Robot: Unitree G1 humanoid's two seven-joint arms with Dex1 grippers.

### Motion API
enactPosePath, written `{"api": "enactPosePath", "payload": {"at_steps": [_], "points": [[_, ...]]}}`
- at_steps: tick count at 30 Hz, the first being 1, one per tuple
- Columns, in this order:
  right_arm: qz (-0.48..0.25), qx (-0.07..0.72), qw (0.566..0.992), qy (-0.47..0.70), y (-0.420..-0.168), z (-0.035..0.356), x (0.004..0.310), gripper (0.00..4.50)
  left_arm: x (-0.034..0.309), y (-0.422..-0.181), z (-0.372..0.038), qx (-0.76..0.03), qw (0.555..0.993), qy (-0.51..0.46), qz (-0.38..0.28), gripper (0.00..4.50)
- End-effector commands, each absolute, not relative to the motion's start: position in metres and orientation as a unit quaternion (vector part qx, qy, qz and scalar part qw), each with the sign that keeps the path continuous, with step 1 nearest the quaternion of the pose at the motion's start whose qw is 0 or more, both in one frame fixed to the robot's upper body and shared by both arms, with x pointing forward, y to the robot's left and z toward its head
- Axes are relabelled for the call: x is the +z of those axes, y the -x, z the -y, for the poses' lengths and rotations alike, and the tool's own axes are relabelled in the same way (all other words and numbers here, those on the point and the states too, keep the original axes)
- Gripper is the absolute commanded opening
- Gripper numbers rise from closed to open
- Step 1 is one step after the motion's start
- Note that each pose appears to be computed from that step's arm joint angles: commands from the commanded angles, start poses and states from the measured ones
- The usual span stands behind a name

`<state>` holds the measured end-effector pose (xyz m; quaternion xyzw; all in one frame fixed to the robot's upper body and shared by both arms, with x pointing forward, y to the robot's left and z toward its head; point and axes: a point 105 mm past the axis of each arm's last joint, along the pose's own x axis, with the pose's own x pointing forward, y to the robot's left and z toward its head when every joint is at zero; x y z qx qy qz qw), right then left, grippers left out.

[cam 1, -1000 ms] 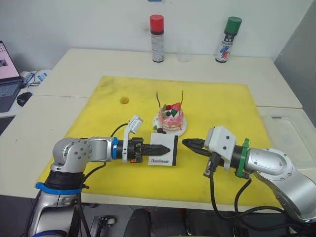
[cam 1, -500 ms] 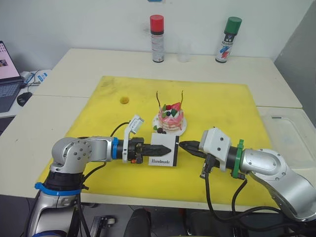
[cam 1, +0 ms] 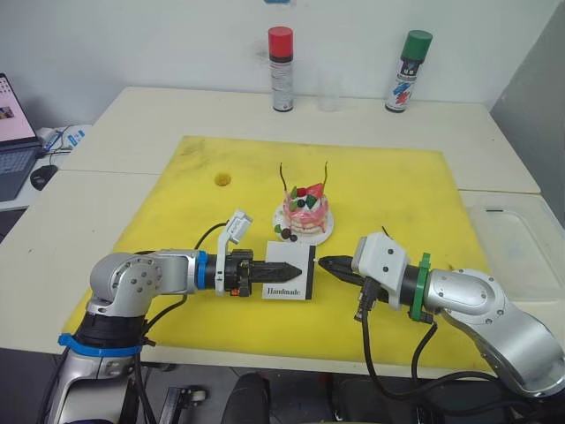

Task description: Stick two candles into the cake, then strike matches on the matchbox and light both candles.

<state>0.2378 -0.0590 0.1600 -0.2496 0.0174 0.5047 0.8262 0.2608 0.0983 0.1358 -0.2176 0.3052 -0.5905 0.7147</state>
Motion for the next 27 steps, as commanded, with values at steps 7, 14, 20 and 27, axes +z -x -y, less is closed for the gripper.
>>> {"api": "enactPosePath", "payload": {"at_steps": [7,14,20,27], "points": [[0.004,0.509,0.821,0.26,-0.2362,0.0559,0.1674,0.02,0.1404,-0.2587,-0.0988,-0.601,0.715,0.204,-0.293,0.0],[0.0,0.51,0.82,0.258,-0.2355,0.0541,0.1647,0.02,0.1404,-0.2575,-0.0985,-0.605,0.713,0.203,-0.291,0.0],[0.0,0.513,0.819,0.258,-0.236,0.0521,0.164,0.02,0.1404,-0.2571,-0.0975,-0.608,0.71,0.204,-0.292,0.0],[-0.005,0.506,0.822,0.262,-0.2387,0.0532,0.1628,0.02,0.1405,-0.2553,-0.0961,-0.613,0.706,0.202,-0.292,0.0]]}}
